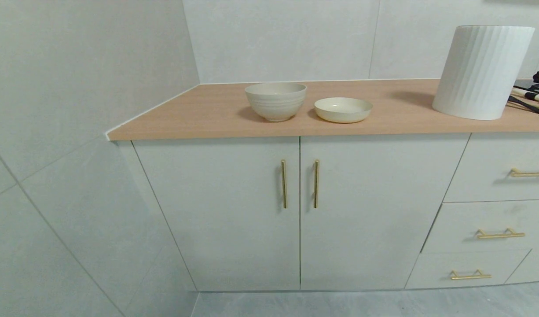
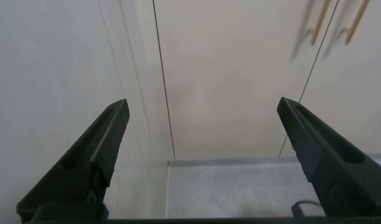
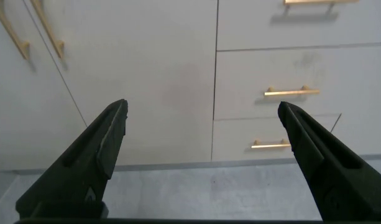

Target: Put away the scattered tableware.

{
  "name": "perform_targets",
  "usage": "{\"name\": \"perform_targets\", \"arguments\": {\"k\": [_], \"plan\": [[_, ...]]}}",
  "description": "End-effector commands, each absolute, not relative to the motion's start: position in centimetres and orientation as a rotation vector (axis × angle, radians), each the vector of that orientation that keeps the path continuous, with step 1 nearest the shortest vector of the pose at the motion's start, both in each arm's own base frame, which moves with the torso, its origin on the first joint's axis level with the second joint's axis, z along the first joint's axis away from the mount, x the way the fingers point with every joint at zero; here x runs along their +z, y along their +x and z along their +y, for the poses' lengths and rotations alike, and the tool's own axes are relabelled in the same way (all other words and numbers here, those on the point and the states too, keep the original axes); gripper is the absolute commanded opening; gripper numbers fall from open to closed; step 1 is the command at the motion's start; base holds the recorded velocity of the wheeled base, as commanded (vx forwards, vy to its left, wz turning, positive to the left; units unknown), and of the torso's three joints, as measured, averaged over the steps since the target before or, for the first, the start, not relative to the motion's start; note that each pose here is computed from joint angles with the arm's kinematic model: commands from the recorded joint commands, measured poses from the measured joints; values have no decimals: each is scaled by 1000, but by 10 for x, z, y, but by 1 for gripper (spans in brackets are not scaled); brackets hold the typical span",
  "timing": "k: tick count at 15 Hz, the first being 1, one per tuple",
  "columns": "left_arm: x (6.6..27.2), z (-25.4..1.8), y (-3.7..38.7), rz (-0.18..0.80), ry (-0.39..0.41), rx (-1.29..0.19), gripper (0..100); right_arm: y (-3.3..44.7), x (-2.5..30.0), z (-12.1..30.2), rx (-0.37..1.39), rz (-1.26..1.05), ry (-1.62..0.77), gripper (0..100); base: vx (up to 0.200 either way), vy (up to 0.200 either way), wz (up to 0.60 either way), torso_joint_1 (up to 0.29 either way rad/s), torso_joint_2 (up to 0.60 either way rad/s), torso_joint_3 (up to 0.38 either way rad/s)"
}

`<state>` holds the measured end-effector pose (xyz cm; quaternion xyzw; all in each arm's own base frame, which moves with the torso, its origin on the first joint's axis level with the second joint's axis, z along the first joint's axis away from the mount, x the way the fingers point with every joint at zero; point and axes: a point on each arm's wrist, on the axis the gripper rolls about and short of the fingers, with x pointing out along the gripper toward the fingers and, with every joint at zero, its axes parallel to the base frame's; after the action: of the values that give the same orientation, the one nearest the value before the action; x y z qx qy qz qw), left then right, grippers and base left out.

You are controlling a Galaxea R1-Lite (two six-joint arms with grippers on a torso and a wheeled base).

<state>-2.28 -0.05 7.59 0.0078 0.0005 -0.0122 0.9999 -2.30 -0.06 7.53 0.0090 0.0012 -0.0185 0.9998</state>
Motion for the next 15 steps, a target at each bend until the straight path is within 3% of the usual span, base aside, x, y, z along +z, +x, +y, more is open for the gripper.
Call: {"name": "perform_targets", "arguments": {"k": [1,12,15], "plan": [[76,0,-23,3,15,-25,100,-23,75,-1,-37,4,18,100,0,0,0,-51,212,134],[76,0,-23,3,15,-25,100,-23,75,0,-31,4,9,100,0,0,0,-5,22,11],[76,0,-23,3,17,-25,100,-34,115,2,79,-133,51,100,0,0,0,0,0,0]]}}
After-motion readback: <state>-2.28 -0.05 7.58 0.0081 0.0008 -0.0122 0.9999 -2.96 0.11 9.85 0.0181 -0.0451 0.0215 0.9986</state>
